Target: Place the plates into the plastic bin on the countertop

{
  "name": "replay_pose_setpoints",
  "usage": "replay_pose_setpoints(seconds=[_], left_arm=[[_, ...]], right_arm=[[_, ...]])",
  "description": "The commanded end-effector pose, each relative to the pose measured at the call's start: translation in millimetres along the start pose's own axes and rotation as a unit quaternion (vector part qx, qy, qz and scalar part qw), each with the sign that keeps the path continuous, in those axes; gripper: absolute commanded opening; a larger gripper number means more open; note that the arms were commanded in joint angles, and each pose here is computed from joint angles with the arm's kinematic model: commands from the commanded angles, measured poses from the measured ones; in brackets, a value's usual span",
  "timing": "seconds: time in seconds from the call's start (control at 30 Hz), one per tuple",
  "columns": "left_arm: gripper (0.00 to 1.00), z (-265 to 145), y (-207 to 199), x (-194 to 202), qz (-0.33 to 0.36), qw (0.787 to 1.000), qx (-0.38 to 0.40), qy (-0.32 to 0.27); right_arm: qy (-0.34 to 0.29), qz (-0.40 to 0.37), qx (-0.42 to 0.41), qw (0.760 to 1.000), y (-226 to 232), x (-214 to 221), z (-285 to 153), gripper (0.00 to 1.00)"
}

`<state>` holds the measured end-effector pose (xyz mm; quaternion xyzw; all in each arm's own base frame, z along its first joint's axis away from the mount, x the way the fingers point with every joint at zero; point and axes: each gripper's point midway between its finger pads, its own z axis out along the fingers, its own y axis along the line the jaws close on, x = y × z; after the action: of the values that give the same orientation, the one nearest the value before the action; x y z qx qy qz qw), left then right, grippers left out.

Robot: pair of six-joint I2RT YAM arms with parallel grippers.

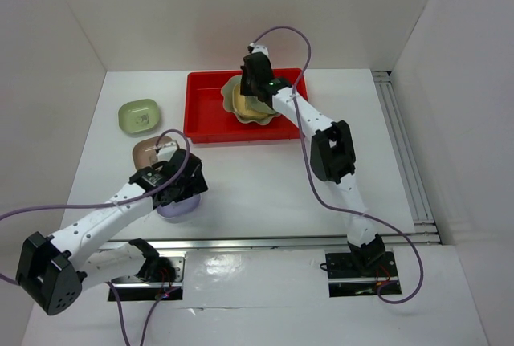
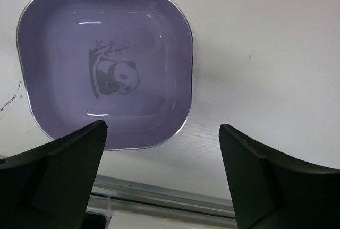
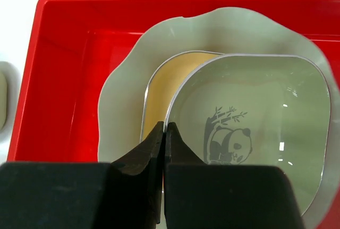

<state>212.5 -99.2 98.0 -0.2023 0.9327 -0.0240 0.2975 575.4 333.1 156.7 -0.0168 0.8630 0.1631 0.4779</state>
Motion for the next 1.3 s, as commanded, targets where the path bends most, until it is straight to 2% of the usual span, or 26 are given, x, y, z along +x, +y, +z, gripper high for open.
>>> replay_pose_setpoints(seconds=[0.0,0.23,0.3,0.37,0.4,0.47,0.5,0.57,0.73,0.77,0.83,0.87,0.9,0.97,1.03,1.1,1.13,1.17,1.23,1.27], left_arm=[[1.00,7.1,-6.6,-9.2,-0.008,1.000,-0.003,-0.022],[1.00,9.5,-14.3,-12.3,-0.004,1.000,0.010,-0.026],[1.00,12.1,-10.0,-10.7,-0.006,1.000,0.004,-0.024],[1.00,12.1,-9.6,-10.7,-0.001,1.000,0.004,-0.024],[1.00,10.2,-11.0,-10.6,-0.003,1.000,0.010,-0.023],[1.00,12.1,-8.6,-7.5,-0.005,1.000,0.006,-0.020],[1.00,12.2,-6.7,-6.0,-0.005,1.000,0.006,-0.020],[1.00,13.1,-4.1,-2.9,-0.014,1.000,0.005,-0.019],[1.00,11.7,23.4,-0.3,-0.060,0.997,-0.043,-0.024],[1.00,11.4,25.2,0.9,-0.061,0.997,-0.042,-0.024],[1.00,10.4,26.5,-1.7,-0.070,0.996,-0.036,-0.031],[1.00,11.7,25.9,-5.3,-0.061,0.997,-0.029,-0.039],[1.00,12.8,24.9,-2.4,-0.060,0.997,-0.028,-0.031],[1.00,15.8,19.8,-6.7,-0.049,0.998,-0.018,-0.035],[0.99,23.0,15.6,-5.3,-0.037,0.999,-0.014,-0.033],[0.99,28.6,12.2,-6.3,-0.030,0.999,-0.012,-0.030],[0.97,33.7,7.6,-5.9,-0.028,0.999,-0.004,-0.030],[0.96,40.1,6.9,-3.4,-0.025,0.999,-0.011,-0.024],[0.96,47.1,2.1,-2.2,-0.015,1.000,-0.008,-0.020],[0.92,54.5,-0.8,-1.1,-0.013,1.000,-0.010,-0.018]], right_arm=[[-0.057,0.022,-0.054,0.997,30.8,-40.4,-6.4,0.00],[-0.062,0.015,-0.066,0.996,43.1,-37.9,-7.2,0.00],[-0.071,0.017,-0.070,0.995,46.4,-45.3,-7.8,0.04],[-0.074,0.017,-0.076,0.994,50.0,-49.7,-8.4,0.20],[-0.067,0.016,-0.073,0.995,47.8,-41.9,-2.2,0.47],[-0.064,0.011,-0.071,0.995,46.9,-39.3,0.5,0.63],[-0.062,0.008,-0.076,0.995,54.5,-35.9,-1.1,0.84],[-0.068,-0.005,-0.078,0.995,61.1,-39.6,-7.3,1.00],[-0.108,-0.037,-0.078,0.990,83.7,-72.1,-43.1,1.00],[-0.118,-0.042,-0.082,0.989,92.9,-82.8,-63.2,1.00],[-0.109,-0.067,-0.070,0.989,95.9,-73.5,-77.9,1.00],[-0.127,-0.069,-0.068,0.987,101.6,-88.0,-103.2,1.00],[-0.105,-0.082,-0.058,0.989,92.7,-71.9,-103.2,1.00],[-0.110,-0.082,-0.065,0.988,93.5,-78.8,-130.6,1.00],[-0.082,-0.093,-0.070,0.990,87.7,-49.6,-133.6,1.00],[-0.105,-0.085,-0.084,0.987,87.1,-61.5,-158.4,1.00],[-0.088,-0.092,-0.082,0.988,82.3,-39.8,-156.9,1.00],[-0.102,-0.088,-0.094,0.986,84.4,-48.8,-171.0,1.00],[-0.091,-0.091,-0.090,0.988,76.8,-35.3,-171.6,1.00],[-0.093,-0.091,-0.095,0.987,77.3,-37.2,-177.8,1.00]])
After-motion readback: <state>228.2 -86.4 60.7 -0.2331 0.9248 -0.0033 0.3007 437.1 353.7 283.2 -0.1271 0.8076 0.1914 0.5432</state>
